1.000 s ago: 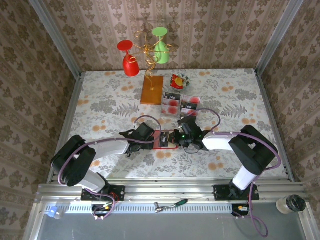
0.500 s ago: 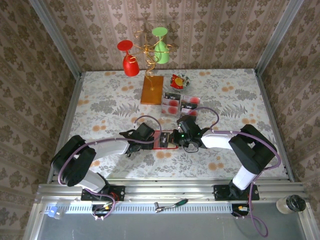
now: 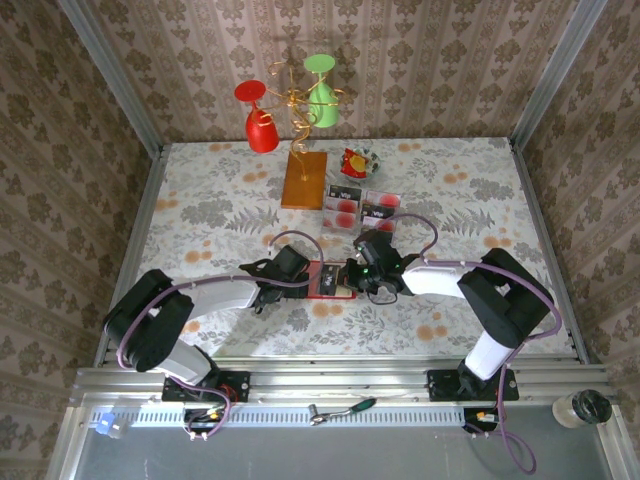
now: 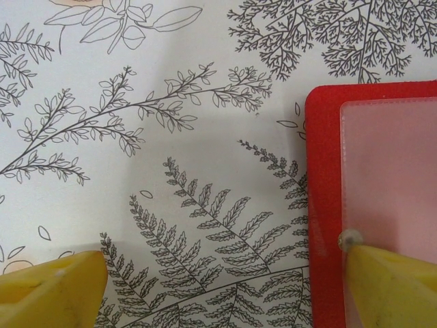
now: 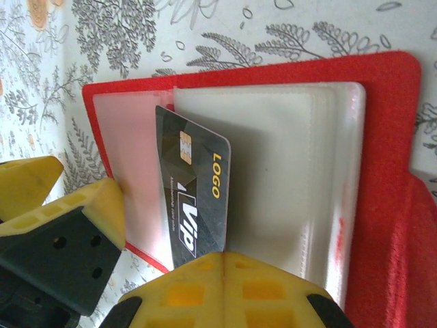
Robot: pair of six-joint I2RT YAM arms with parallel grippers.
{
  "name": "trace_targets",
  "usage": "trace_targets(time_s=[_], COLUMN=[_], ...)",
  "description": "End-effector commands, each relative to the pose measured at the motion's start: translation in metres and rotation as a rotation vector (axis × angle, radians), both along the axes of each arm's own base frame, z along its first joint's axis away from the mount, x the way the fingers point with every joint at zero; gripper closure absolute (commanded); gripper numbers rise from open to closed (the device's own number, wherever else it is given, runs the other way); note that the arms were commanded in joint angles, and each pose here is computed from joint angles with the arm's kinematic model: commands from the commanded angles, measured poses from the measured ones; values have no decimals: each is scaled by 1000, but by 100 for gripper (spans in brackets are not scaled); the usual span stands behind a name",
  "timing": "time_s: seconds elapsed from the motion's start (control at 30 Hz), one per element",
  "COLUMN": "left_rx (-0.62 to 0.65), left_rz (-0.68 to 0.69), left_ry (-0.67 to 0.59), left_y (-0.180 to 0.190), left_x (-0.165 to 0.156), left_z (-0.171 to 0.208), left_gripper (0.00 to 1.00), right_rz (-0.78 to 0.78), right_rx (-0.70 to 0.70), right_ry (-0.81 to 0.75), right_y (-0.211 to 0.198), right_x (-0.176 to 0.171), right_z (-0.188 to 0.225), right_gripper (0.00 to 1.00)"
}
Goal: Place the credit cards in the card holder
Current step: Insert the credit card into the card slot.
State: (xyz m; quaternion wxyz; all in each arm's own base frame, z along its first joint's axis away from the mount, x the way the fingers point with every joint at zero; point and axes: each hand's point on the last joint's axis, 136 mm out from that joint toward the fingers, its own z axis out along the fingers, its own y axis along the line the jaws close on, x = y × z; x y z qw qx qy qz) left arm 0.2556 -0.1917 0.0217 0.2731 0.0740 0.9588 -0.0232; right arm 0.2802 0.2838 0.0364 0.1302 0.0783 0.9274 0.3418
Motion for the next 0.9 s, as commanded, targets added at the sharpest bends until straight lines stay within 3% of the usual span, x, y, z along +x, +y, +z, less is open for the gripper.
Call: trace_targets(time_s=[0.0, 0.87], left_rx=[20, 19], left_rz=[9, 12], left_ry=[15, 15], left_y=[6, 8], left_x=[-3, -5], left_z=[-7, -8], left_gripper=[8, 8], right_rz=[30, 83], right_rx=[-3, -7], right_ry=[18, 72], right_y=[4, 6], right_x=[0, 5], right_z=[1, -4], right_gripper=[100, 100])
